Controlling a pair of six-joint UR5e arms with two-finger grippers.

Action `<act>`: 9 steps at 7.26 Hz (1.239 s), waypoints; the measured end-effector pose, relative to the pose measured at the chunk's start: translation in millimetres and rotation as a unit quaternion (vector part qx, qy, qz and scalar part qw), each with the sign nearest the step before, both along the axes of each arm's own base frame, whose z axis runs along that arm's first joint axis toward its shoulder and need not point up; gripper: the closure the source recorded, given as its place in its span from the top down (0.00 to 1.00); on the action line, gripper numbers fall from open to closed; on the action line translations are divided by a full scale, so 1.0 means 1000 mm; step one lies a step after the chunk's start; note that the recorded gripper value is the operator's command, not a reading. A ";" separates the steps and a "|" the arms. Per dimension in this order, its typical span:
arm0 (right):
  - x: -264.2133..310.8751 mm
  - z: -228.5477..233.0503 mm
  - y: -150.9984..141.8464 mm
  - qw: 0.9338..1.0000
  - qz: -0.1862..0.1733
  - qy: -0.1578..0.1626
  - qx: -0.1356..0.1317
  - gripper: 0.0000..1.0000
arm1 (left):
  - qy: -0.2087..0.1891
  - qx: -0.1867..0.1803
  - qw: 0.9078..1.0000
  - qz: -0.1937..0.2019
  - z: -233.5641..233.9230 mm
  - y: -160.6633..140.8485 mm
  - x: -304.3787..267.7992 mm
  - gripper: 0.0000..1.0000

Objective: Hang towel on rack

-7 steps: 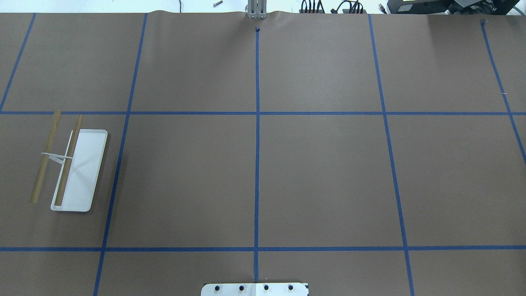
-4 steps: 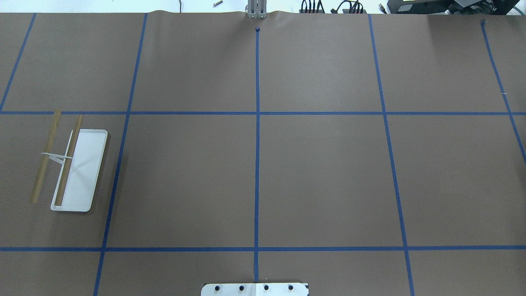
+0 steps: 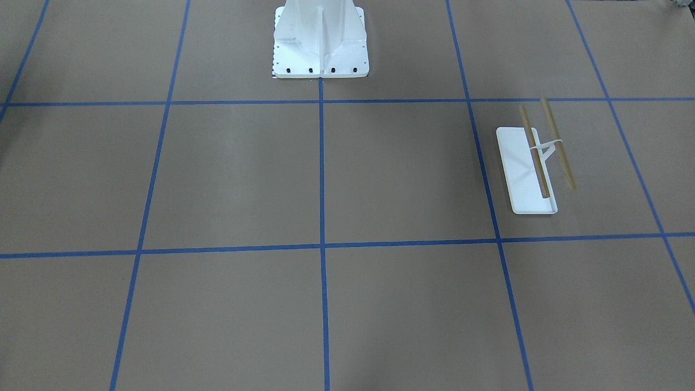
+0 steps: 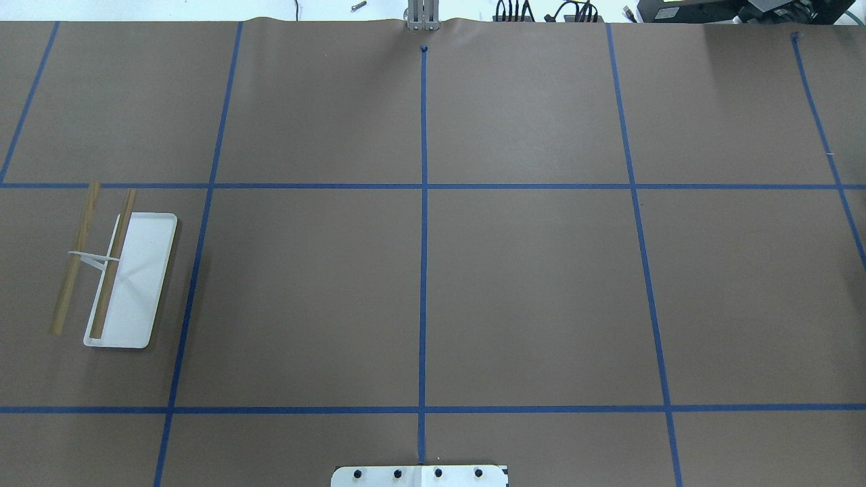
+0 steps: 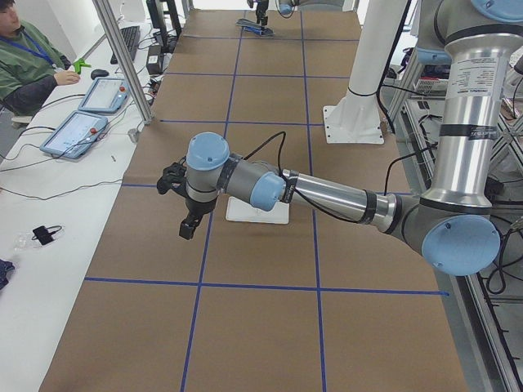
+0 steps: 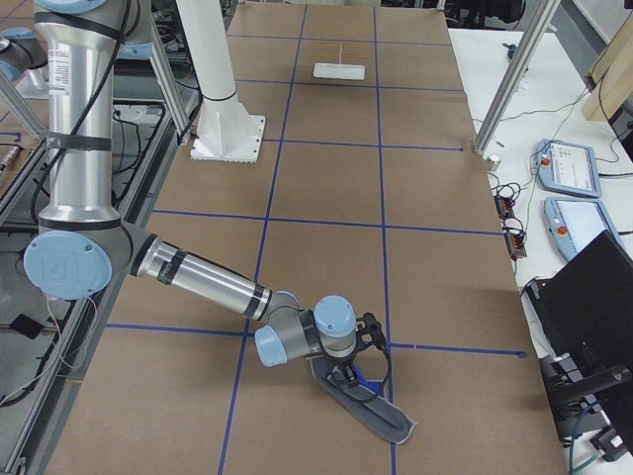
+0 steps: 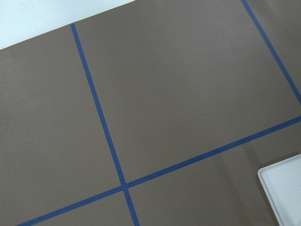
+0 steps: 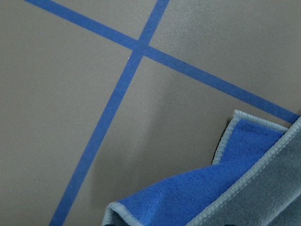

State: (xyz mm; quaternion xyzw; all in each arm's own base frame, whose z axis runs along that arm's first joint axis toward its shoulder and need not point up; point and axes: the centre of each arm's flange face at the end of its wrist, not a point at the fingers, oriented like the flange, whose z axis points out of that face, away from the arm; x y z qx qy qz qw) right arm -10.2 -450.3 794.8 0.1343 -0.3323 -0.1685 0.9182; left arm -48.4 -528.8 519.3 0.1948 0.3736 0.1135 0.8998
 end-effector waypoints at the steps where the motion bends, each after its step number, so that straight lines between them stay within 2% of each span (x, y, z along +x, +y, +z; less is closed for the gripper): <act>1: 0.000 0.002 0.000 1.000 -0.001 0.008 0.001 0.56 | 0.000 0.000 1.000 0.000 0.000 0.000 0.000 0.99; 3: -0.002 0.006 0.001 1.000 -0.003 0.021 0.002 0.56 | 0.000 0.000 1.000 0.000 0.000 0.000 0.000 0.99; 4: -0.003 0.008 0.003 1.000 -0.003 0.027 0.002 0.48 | 0.000 -0.001 1.000 0.000 0.000 0.000 0.000 0.99; 6: -0.003 0.010 0.005 0.999 -0.004 0.034 0.001 0.17 | 0.000 -0.001 1.000 0.000 0.001 0.000 0.000 0.99; 7: -0.003 0.012 0.006 0.999 -0.003 0.038 0.000 0.06 | 0.001 -0.001 1.000 0.001 0.001 0.000 0.000 0.99; 8: -0.002 0.013 0.006 0.999 -0.002 0.040 -0.001 0.00 | 0.001 -0.001 1.000 0.001 0.001 0.000 0.001 0.99; 9: -0.002 0.015 0.007 0.999 -0.001 0.042 -0.002 0.00 | 0.001 -0.001 1.000 0.001 0.001 0.000 0.001 0.99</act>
